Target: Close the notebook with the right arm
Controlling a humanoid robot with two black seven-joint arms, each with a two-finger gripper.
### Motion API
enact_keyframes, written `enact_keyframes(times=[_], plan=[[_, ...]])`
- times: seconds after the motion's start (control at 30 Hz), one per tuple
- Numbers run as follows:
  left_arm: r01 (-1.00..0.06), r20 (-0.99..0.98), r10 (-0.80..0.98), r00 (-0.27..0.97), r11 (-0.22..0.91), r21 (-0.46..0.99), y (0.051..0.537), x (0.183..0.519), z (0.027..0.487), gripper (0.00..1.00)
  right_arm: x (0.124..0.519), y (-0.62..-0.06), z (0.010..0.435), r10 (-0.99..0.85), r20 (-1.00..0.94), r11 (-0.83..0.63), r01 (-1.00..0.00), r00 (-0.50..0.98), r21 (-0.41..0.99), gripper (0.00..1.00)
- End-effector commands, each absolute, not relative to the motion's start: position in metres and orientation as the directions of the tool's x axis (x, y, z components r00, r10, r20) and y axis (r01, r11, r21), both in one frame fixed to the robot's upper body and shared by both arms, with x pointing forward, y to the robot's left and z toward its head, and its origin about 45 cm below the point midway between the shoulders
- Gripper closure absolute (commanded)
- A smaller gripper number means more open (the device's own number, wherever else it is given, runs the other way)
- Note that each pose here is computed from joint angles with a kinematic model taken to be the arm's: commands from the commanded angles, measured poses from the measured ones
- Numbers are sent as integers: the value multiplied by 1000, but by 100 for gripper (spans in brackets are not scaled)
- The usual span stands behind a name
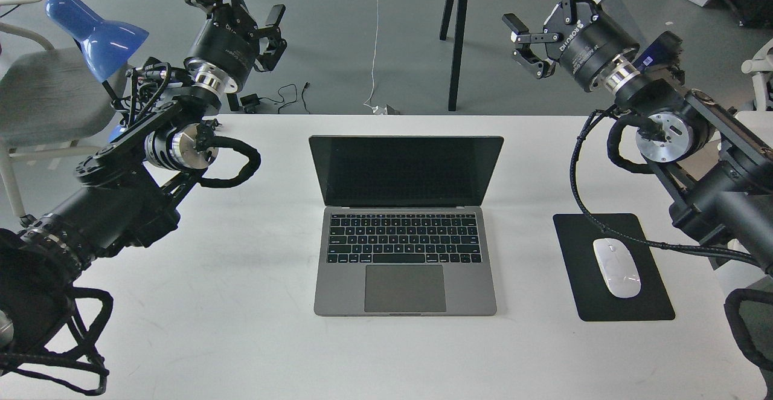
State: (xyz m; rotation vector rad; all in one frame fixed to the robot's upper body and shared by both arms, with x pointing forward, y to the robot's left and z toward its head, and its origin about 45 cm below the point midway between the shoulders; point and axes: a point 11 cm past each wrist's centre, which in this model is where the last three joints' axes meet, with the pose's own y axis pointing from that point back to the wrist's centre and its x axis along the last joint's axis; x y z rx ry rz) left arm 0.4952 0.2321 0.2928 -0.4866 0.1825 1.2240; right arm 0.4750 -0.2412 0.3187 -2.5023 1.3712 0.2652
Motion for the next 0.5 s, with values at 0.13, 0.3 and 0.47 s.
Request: enact_keyframes(times=[0.13,0.3,0.47], plan=[[-943,-384,872,305,222,-246,235,497,291,0,475,-240,317,-794,-290,-515,-844,535,-149,0],[-943,-382,872,306,223,-246,235,496,291,0,474,-231,305,-801,-280,-522,-846,530,-107,0],[-943,-383,872,306,222,-247,235,497,292,0,480,-209,296,-812,-197,-557,-830,549,-20,0]])
